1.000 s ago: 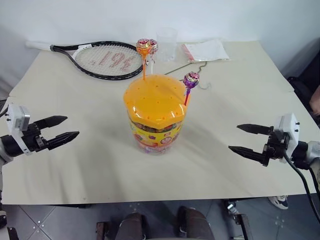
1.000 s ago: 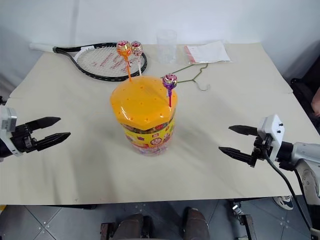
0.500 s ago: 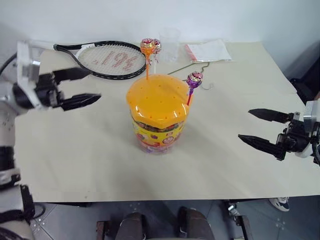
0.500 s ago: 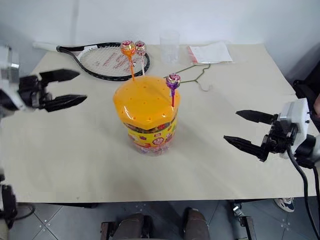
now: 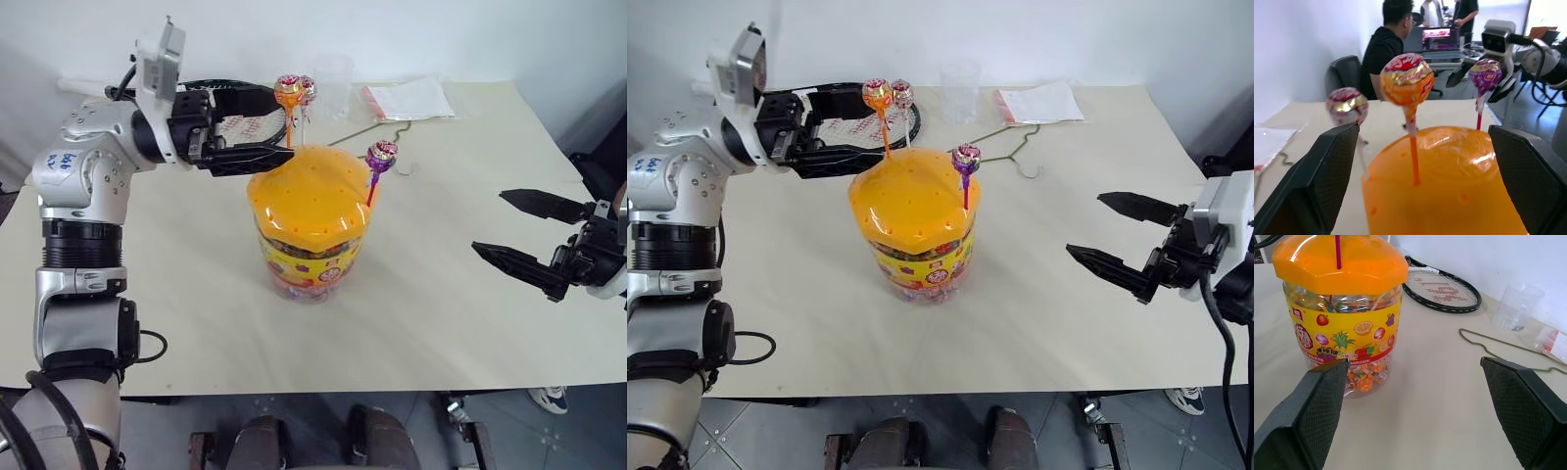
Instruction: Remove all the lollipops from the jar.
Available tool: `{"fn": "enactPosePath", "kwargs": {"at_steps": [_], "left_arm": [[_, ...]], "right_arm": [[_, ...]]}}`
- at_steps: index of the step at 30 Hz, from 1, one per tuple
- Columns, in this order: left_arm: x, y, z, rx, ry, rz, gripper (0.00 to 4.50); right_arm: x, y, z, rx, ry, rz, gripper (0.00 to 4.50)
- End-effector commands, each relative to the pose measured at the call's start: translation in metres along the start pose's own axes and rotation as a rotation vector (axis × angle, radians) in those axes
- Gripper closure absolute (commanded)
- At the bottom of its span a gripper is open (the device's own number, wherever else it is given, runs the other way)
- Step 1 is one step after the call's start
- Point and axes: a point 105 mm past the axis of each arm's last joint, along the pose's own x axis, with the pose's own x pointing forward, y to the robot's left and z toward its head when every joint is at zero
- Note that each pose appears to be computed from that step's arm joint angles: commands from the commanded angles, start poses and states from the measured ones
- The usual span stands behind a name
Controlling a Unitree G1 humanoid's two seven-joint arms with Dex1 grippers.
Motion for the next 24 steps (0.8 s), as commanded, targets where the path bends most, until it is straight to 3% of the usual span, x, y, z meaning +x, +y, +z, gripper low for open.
{"fn": "enactPosePath", "kwargs": {"at_steps": [1, 3, 6, 19, 24], "left_arm": [[0.006, 0.000, 0.012, 0.004, 0.006, -0.015, 0.00], [0.006, 0.000, 0.012, -0.005, 0.021, -0.019, 0.00], [0.008, -0.002, 0.015, -0.002, -0.003, -0.037, 0.59], [0.010, -0.008, 0.023, 0.005, -0.015, -0.071, 4.42], [0.011, 0.001, 0.041, 0.046, -0.082, -0.011, 4.47]], "right_arm": [[-0.006, 0.004, 0.011, -0.043, -0.040, -0.033, 0.02], [-0.008, 0.005, 0.011, -0.043, -0.039, -0.042, 0.02], [-0.009, 0.006, 0.010, -0.044, -0.038, -0.058, 0.00], [-0.008, 0.002, 0.010, -0.056, -0.044, -0.072, 0.00], [-0.009, -0.001, 0.010, -0.057, -0.049, -0.071, 0.00]]}}
